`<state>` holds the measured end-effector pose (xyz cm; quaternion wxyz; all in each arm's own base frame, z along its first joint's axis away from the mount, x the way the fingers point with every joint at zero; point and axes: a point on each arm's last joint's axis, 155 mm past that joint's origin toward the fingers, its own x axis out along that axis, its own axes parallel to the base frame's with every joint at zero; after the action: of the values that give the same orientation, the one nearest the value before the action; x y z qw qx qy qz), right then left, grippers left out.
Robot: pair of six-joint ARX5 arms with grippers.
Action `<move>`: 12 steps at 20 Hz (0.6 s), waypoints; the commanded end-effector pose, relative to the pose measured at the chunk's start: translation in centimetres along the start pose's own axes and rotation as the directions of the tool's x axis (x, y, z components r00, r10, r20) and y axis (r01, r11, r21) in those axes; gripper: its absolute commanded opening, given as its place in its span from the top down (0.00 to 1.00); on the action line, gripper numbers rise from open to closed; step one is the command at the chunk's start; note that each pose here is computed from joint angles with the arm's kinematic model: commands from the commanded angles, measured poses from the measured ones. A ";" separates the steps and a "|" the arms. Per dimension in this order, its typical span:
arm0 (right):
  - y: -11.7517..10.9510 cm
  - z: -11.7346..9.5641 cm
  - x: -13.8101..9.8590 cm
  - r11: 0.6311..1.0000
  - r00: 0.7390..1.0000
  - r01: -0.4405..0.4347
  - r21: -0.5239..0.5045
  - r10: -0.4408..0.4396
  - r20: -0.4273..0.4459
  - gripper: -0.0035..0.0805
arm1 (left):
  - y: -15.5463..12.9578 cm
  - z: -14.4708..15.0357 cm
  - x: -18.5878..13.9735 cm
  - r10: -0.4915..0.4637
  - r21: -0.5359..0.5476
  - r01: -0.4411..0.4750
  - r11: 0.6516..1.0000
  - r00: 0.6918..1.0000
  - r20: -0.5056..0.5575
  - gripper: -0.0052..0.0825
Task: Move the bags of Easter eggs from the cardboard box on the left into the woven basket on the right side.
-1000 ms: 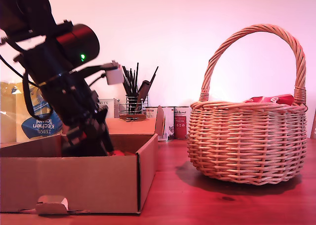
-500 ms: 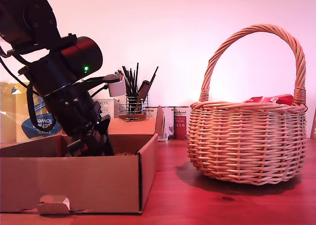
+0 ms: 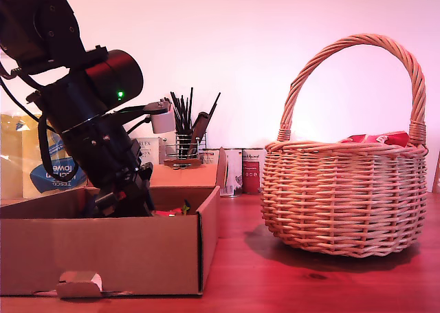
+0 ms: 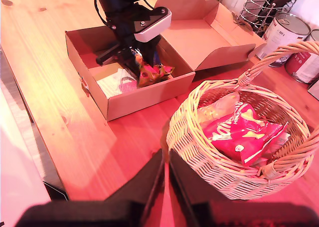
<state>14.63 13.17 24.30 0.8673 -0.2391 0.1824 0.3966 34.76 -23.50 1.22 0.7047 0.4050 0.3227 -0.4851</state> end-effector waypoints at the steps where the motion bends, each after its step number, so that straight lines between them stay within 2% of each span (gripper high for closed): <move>1: 0.0 0.4 -0.2 1.000 1.000 0.002 -0.005 -0.002 0.016 0.97 | -2.0 -2.2 1.7 -0.069 -0.029 0.067 0.997 0.996 -0.057 0.78; 6: 0.0 0.4 -0.2 1.000 1.000 0.002 -0.006 -0.002 0.016 0.97 | -1.0 -1.4 0.3 -0.035 -0.021 0.034 0.999 0.998 -0.057 0.78; 12: -0.1 0.5 -0.2 1.000 1.000 0.004 -0.007 -0.004 0.019 0.97 | 0.8 1.3 -4.0 0.058 0.004 -0.058 0.998 0.998 0.017 0.91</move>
<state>14.65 13.18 24.32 0.8674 -0.2392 0.1818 0.3966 34.52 -22.76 4.15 0.7114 0.4135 0.3183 -0.4707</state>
